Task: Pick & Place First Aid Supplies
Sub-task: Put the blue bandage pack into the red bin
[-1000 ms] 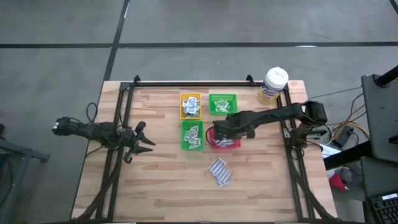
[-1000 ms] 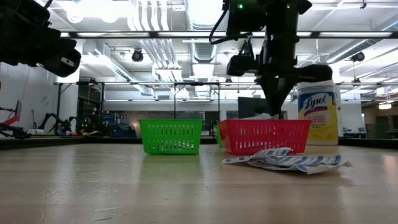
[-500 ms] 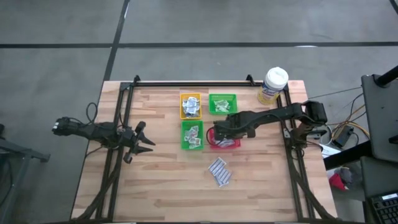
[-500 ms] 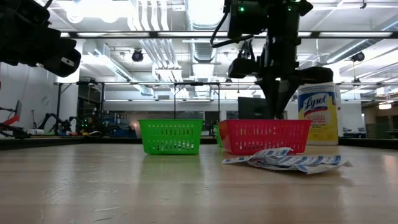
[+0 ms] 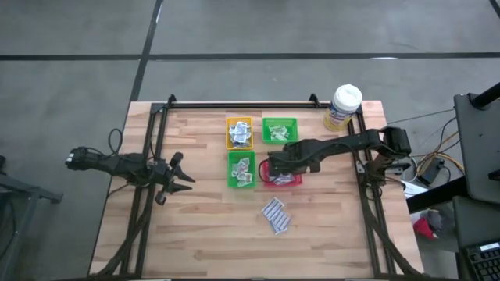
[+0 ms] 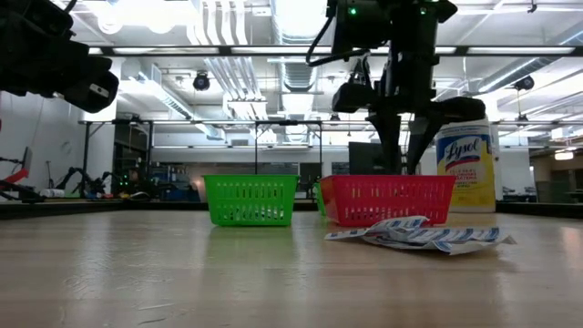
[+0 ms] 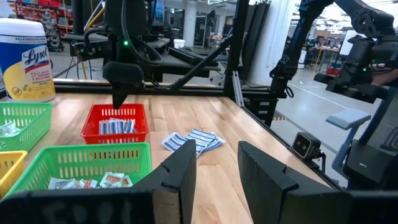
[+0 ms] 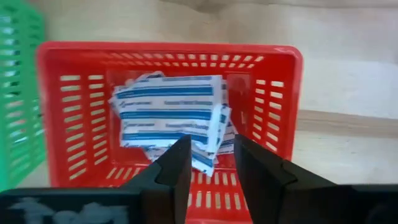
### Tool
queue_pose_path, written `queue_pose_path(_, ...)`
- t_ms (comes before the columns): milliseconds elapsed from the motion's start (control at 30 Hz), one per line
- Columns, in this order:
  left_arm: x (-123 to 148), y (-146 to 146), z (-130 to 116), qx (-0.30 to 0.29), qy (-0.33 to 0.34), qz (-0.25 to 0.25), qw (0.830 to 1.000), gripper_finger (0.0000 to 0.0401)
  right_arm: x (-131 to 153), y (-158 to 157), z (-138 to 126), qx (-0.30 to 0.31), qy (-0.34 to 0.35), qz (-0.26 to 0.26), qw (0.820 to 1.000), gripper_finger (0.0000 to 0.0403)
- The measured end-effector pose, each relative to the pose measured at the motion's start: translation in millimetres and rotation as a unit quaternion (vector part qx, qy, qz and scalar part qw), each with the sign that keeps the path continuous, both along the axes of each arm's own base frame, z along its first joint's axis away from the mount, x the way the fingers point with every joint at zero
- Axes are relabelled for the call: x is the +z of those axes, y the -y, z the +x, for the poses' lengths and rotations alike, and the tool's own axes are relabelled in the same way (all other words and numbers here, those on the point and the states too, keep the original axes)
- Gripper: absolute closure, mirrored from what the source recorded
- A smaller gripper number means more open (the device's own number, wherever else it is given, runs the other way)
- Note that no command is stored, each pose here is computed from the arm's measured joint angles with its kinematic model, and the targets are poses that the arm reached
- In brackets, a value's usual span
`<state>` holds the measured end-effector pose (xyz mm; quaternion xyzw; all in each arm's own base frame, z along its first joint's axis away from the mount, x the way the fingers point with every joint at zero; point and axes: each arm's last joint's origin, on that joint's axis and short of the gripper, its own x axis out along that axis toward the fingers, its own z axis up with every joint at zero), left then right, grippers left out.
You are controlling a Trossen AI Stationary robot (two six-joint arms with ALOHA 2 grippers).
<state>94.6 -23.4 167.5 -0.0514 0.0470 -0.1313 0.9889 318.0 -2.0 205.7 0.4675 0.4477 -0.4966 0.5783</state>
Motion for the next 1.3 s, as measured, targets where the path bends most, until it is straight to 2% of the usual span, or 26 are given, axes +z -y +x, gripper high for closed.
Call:
queue_pose_path(200, 0, 0, 0, 0.0, 0.0, 0.0, 1.0, 0.0286, 11, 0, 6, 0.034, 0.013, -0.004, 0.999, 0.0268)
queue_pose_path(400, 0, 0, 0, 0.0, 0.0, 0.0, 1.0, 0.0286, 17, -1, 8, 0.064, 0.016, 0.001, 0.998, 0.0269)
queue_pose_path(533, 0, 0, 0, 0.0, -0.002, -0.006, 1.0, 0.0286, 25, -7, 10, 0.127, 0.029, 0.04, 0.991, 0.0276)
queue_pose_path(667, 0, 0, 0, 0.0, -0.002, -0.006, 1.0, 0.0286, 35, -23, 14, 0.214, 0.05, 0.081, 0.972, 0.0284)
queue_pose_path(800, 0, 0, 0, 0.0, -0.002, -0.006, 1.0, 0.0286, 39, -46, 14, 0.264, 0.058, 0.089, 0.959, 0.0293)
queue_pose_path(1100, 0, 0, 0, 0.0, -0.002, -0.006, 1.0, 0.0286, 35, -90, 11, 0.234, 0.068, 0.099, 0.965, 0.0304)
queue_pose_path(1300, 0, 0, 0, 0.0, -0.002, -0.006, 1.0, 0.0286, 24, -95, 21, 0.215, 0.078, 0.095, 0.969, 0.0279)
